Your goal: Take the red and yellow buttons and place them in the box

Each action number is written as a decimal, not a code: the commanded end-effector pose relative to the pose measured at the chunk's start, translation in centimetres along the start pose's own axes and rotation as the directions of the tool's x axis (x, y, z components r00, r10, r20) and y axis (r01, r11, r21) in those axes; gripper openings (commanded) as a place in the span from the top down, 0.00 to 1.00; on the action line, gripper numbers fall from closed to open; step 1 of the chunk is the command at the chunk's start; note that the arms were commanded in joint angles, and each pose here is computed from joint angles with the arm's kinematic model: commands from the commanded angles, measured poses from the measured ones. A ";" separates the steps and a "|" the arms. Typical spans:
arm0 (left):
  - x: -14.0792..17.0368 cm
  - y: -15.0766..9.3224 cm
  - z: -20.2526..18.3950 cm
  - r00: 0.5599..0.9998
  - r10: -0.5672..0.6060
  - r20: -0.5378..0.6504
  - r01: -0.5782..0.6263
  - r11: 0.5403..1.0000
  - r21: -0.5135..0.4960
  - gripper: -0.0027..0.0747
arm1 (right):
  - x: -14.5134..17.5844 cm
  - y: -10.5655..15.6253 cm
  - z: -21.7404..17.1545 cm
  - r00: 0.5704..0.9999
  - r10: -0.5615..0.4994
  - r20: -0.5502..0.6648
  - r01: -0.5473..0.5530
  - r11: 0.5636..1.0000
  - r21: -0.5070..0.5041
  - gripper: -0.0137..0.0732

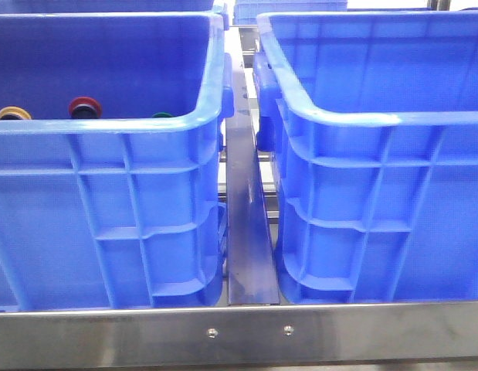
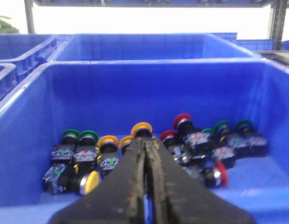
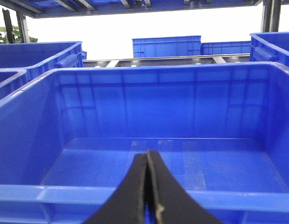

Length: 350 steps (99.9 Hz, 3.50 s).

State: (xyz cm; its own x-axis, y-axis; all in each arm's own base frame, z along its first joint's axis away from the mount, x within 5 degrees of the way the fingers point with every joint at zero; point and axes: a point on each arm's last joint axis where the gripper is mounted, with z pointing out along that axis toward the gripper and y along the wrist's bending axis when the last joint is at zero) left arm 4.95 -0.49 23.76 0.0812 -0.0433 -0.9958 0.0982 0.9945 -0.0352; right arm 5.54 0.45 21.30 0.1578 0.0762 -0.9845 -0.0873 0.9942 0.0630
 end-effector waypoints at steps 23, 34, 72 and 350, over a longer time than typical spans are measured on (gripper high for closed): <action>-10.8 -0.5 1.0 0.996 -0.013 -0.083 0.014 1.000 0.010 0.99 | -0.7 0.1 -0.2 0.996 -0.006 0.092 0.007 1.000 -0.015 0.92; -13.2 -0.7 2.6 0.981 0.026 -0.193 -0.023 1.000 0.018 0.99 | -0.7 0.1 -0.2 0.996 -0.006 0.092 0.007 1.000 -0.015 0.92; -15.3 -0.7 9.3 0.936 0.027 -0.350 -0.022 1.000 0.018 0.99 | -0.7 0.1 -0.2 0.996 -0.006 0.092 0.007 1.000 -0.015 0.92; -0.7 -8.5 33.6 0.628 -0.009 -0.778 0.031 0.999 0.013 0.68 | -0.7 0.1 -0.2 0.996 -0.006 0.092 0.007 1.000 -0.015 0.92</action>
State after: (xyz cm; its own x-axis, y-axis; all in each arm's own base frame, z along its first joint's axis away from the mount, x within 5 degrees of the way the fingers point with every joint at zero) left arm 37.29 -11.83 24.67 -0.7991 0.0577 -0.5985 0.0978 0.9946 -0.0347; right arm 5.54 0.45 21.30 0.1578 0.0762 -0.9845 -0.0873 0.9942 0.0630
